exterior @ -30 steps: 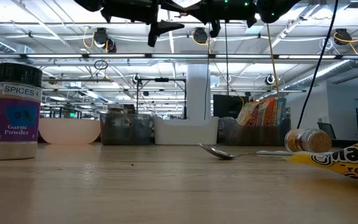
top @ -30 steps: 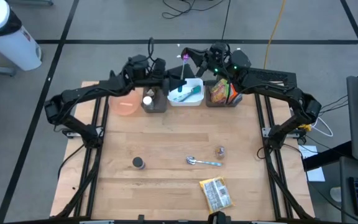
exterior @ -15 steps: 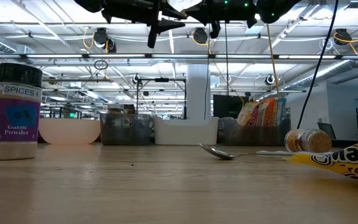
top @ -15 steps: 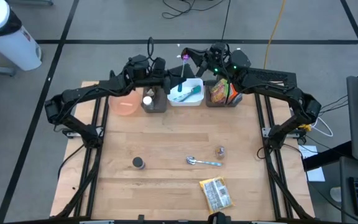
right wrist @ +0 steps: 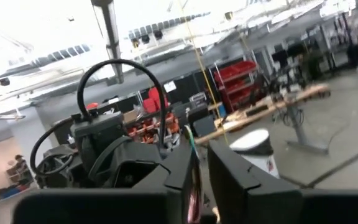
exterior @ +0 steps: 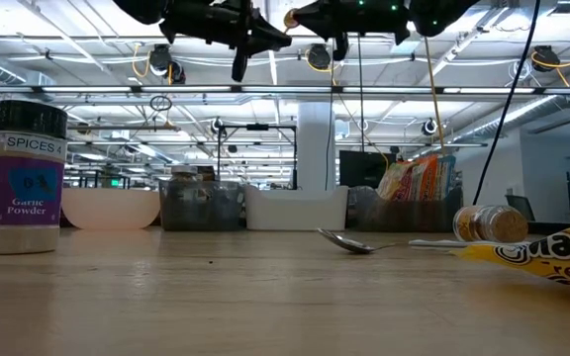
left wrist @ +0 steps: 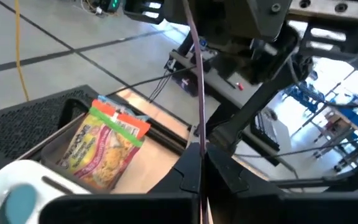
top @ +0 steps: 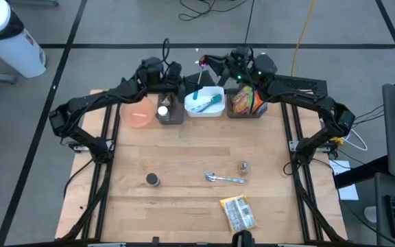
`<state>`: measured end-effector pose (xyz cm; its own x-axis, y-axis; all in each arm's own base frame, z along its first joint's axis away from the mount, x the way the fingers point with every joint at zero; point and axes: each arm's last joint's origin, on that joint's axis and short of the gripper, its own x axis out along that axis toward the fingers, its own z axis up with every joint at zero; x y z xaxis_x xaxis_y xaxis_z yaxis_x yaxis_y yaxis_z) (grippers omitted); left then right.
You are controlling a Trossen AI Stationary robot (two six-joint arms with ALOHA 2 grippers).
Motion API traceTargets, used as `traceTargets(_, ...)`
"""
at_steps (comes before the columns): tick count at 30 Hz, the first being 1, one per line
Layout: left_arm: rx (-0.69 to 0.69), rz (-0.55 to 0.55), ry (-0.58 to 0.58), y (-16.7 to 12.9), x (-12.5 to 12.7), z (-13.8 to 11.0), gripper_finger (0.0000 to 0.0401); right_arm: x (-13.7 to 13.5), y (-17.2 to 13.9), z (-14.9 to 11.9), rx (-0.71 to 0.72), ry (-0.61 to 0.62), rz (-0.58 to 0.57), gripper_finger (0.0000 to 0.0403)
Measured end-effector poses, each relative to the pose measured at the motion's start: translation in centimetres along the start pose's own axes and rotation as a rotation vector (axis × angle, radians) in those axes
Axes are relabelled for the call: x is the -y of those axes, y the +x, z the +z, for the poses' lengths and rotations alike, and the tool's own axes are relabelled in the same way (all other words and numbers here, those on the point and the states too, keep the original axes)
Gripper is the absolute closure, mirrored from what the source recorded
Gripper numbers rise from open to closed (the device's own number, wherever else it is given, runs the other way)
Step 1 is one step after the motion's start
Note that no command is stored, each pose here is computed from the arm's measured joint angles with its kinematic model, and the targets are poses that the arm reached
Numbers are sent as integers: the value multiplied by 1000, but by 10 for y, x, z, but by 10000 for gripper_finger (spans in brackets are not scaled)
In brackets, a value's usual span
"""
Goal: Pick & Place Food Item
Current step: Put the purple spoon into the white bin
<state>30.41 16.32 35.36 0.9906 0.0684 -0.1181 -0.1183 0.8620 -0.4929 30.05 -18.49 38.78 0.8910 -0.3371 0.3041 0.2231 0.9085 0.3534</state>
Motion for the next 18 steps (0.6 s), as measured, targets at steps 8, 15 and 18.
traceTargets(8, -108, 24, -1, -4, -10, -8, 396, 26, -12, 14, -96, 102, 91, 279)
traceTargets(15, -206, 77, -3, -6, -19, -18, 396, 34, -19, 17, -213, 166, 155, 244)
traceTargets(18, -228, 91, 3, -6, -24, -20, 397, 35, -22, 16, -269, 185, 188, 239)
